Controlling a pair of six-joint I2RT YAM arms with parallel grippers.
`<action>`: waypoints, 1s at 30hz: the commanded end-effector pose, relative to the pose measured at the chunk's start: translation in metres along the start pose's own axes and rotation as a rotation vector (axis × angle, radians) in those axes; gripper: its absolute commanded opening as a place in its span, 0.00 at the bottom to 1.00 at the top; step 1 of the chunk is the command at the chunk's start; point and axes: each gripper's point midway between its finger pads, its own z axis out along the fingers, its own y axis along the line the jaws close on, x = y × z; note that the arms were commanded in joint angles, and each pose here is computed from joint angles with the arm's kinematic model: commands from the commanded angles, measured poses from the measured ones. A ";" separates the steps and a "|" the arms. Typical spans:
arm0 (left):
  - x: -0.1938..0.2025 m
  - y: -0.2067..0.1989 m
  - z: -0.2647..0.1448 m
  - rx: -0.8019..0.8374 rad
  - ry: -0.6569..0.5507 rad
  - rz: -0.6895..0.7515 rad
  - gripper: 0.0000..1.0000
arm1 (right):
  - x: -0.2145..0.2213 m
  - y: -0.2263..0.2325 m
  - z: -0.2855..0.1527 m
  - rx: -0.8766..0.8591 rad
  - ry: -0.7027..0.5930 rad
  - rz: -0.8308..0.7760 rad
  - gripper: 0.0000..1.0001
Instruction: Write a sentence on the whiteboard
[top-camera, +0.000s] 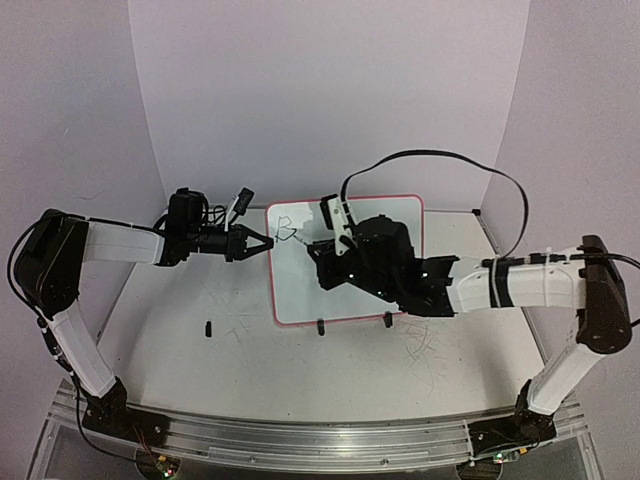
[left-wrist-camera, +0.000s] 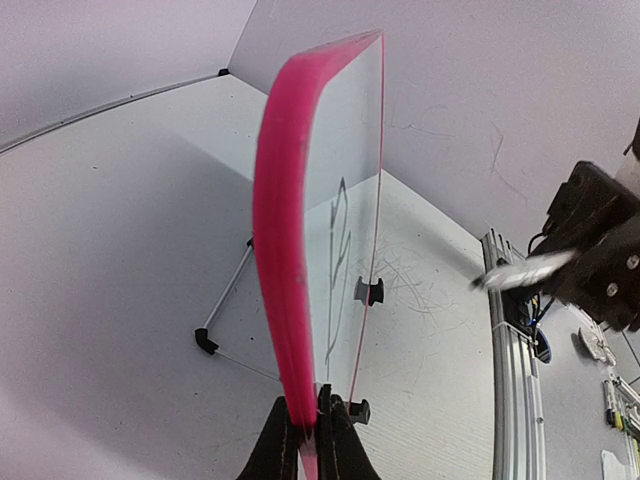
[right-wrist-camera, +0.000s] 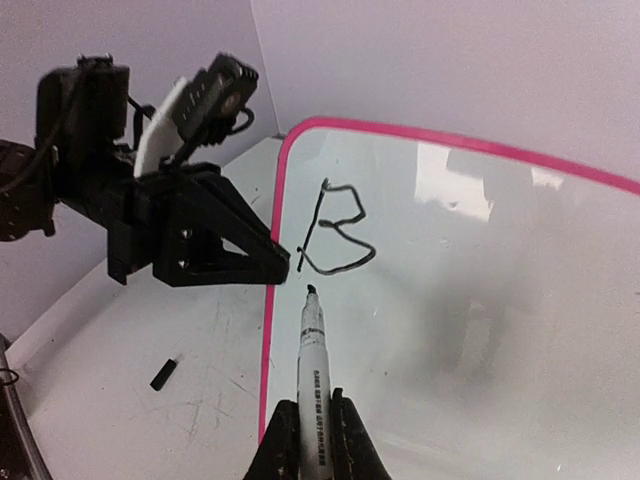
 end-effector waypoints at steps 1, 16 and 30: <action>-0.023 -0.008 -0.007 -0.018 -0.056 0.129 0.00 | -0.036 -0.011 -0.022 0.011 -0.127 0.006 0.00; -0.027 -0.012 -0.009 -0.021 -0.065 0.136 0.00 | -0.032 -0.006 -0.002 0.026 -0.077 -0.043 0.00; -0.029 -0.012 -0.010 -0.023 -0.068 0.139 0.00 | -0.024 0.002 0.014 0.005 -0.048 -0.067 0.00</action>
